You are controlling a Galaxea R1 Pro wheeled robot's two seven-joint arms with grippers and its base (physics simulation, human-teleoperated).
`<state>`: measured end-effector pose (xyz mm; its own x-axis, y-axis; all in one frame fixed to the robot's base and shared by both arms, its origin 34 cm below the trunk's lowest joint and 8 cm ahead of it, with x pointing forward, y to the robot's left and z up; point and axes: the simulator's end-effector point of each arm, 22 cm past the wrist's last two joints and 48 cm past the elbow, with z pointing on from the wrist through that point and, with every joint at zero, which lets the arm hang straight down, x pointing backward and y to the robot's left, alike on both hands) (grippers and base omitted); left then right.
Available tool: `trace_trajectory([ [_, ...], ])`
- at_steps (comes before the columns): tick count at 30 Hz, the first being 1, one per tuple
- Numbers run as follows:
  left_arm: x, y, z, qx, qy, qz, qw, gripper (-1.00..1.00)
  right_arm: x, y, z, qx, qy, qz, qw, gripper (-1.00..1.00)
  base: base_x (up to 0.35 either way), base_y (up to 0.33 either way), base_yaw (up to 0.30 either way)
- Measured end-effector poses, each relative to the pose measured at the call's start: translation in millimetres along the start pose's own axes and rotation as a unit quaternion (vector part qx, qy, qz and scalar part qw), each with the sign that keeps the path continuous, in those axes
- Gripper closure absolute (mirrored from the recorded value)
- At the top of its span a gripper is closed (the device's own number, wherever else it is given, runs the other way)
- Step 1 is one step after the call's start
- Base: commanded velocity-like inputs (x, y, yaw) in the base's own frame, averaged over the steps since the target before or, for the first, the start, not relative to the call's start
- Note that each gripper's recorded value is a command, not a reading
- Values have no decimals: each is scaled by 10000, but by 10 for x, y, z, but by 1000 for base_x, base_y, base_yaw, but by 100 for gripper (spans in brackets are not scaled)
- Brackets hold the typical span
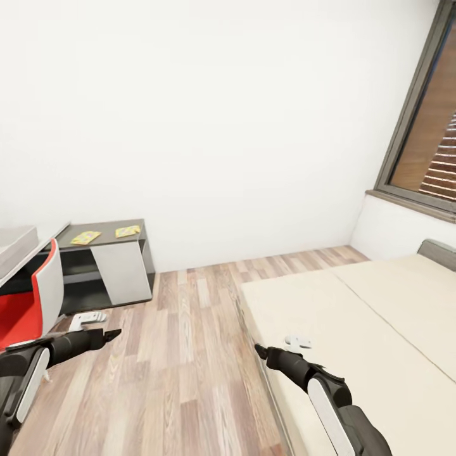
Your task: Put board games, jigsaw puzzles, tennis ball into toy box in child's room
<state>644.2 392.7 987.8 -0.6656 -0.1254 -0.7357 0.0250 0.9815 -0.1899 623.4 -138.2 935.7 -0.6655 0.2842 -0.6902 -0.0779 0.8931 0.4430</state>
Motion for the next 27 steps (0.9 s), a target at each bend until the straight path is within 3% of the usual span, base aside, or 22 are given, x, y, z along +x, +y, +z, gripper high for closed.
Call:
trace_trajectory([
  [14, -82, -140, -71, 345, -94, 20, 9994, -100, -61, 35, -35, -44, -64, 35, 10000, -100, 141, 67, -226],
  [27, -137, -184, -122, 432, -161, 34, 9989, -100, -122, 56, -70, -67, -137, 45, 9999, -100, 22, 70, -226],
])
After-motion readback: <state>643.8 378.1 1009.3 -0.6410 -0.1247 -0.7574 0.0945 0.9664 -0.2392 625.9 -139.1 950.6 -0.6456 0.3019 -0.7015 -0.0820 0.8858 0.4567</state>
